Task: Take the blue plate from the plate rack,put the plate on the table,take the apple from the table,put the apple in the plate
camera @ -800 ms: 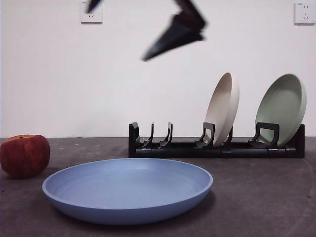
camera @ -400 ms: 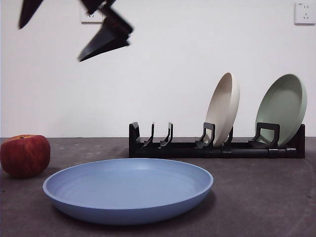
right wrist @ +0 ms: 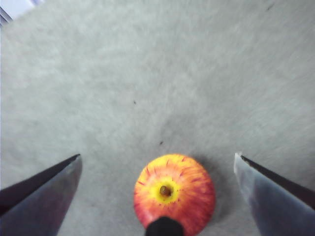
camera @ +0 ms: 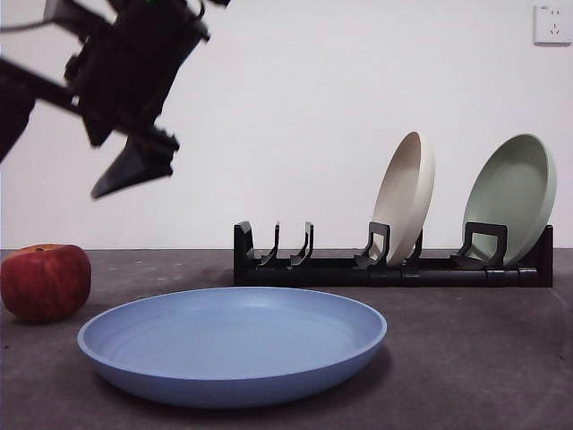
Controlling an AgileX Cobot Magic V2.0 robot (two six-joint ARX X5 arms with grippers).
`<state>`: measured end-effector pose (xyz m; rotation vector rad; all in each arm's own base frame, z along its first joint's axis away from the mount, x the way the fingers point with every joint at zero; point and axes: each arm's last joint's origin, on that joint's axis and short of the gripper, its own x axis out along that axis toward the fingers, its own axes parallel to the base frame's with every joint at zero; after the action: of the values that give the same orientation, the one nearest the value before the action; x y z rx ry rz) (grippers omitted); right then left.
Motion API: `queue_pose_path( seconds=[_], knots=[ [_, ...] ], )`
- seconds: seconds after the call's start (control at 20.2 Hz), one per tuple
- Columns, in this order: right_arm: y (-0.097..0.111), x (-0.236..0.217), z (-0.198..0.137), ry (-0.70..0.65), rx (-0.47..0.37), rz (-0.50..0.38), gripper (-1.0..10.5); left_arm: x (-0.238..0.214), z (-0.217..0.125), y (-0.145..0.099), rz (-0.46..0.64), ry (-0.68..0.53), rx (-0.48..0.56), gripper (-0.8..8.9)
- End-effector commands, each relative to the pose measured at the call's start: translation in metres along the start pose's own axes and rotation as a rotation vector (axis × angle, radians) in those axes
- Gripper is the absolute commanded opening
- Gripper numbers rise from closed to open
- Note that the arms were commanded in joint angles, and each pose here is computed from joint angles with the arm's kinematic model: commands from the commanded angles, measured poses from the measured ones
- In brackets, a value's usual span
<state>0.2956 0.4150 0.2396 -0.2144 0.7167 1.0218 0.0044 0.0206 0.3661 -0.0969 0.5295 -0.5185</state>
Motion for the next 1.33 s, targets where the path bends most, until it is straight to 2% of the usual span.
queue_pose_path(
  seconds=[0.05, 0.35, 0.49, 0.84, 0.89, 0.94, 0.99, 1.14, 1.23, 1.33],
  knots=[
    [0.004, 0.019, -0.012, 0.029, -0.009, -0.001, 8.3, -0.007, -0.006, 0.008, 0.022, -0.053, -0.032, -0.08],
    [0.013, 0.044, -0.027, 0.043, -0.024, -0.042, 8.3, -0.019, -0.016, 0.02, -0.025, -0.101, -0.071, -0.08],
    [0.011, 0.055, -0.035, 0.061, -0.005, -0.056, 8.3, -0.02, -0.017, 0.019, -0.065, -0.084, -0.083, -0.08],
    [0.008, 0.073, -0.053, 0.116, 0.042, -0.065, 8.1, -0.02, -0.017, 0.019, -0.066, -0.084, -0.081, -0.08],
    [0.007, 0.073, -0.052, 0.111, 0.042, -0.081, 7.6, -0.02, -0.017, 0.019, -0.066, -0.083, -0.081, -0.08],
    [0.007, 0.073, -0.053, 0.11, 0.051, -0.103, 6.1, -0.02, -0.017, 0.019, -0.067, -0.083, -0.081, -0.08],
    [0.006, 0.073, -0.053, 0.112, 0.054, -0.107, 5.1, -0.02, -0.017, 0.019, -0.066, -0.083, -0.08, -0.08],
    [0.005, 0.073, -0.054, 0.121, 0.09, -0.118, 4.3, -0.02, -0.017, 0.019, -0.066, -0.084, -0.077, -0.08],
    [0.004, 0.072, -0.057, 0.147, 0.104, -0.127, 3.0, -0.02, -0.017, 0.019, -0.066, -0.084, -0.076, -0.08],
    [0.004, 0.072, -0.058, 0.164, 0.106, -0.129, 2.2, -0.02, -0.017, 0.019, -0.065, -0.084, -0.069, -0.08]
  ],
)
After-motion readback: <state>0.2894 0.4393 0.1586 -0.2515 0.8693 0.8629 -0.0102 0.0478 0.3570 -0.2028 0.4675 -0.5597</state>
